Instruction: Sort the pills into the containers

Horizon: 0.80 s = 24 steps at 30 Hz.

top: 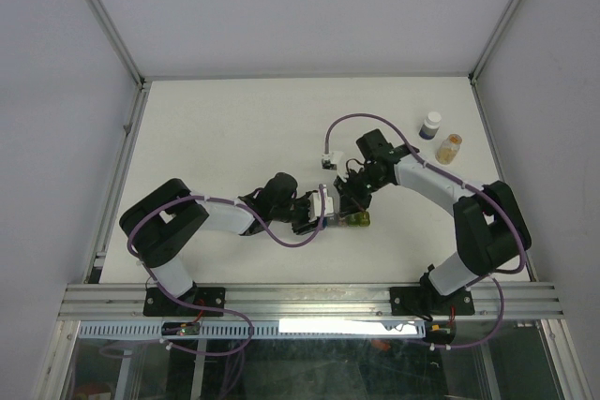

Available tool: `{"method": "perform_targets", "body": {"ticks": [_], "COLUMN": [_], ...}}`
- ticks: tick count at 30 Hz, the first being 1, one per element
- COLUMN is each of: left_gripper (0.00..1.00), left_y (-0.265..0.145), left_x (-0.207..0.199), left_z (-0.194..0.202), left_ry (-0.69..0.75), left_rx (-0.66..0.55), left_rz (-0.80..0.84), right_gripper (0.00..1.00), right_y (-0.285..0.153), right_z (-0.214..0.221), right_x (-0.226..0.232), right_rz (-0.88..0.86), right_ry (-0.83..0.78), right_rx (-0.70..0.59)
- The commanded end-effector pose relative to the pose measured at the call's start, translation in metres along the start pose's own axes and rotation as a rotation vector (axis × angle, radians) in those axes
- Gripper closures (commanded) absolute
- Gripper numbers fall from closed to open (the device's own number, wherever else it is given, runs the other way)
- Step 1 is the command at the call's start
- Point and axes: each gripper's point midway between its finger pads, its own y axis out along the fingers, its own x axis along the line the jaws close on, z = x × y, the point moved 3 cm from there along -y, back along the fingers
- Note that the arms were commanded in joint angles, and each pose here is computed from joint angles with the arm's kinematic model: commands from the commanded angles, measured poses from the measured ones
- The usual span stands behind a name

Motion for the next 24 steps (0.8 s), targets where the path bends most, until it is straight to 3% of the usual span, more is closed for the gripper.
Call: {"method": "perform_targets", "body": {"ticks": [1,4,7,15,24], "left_gripper": [0.71,0.71,0.71,0.69,0.40], "left_y": [0.001,0.001,0.001,0.001,0.002], "left_x": [-0.003,-0.003,-0.004,-0.003,0.003], "left_z": [-0.002,-0.001,0.001,-0.002,-0.017], "left_ry": [0.004,0.004,0.003,0.008,-0.011], "left_rx": [-0.007,-0.006,-0.003,-0.011,-0.069], "left_rz": [-0.003,-0.001,0.000,-0.002,-0.050], "right_gripper": [0.99,1.00,1.00,0.97,0.79], "right_y": [0.010,0.028,0.030,-0.005,-0.053], "right_z": [0.001,0.033,0.037,-0.013,-0.024], "right_x": [-0.011,-0.034,-0.042,-0.005,-0.004], "right_rz": [0.041,0.118,0.153,-0.027,-0.044], "right_ry": [0.003,0.093,0.119,-0.008,-0.023], "right_rx": [0.019,0.157,0.183,-0.082,-0.270]}}
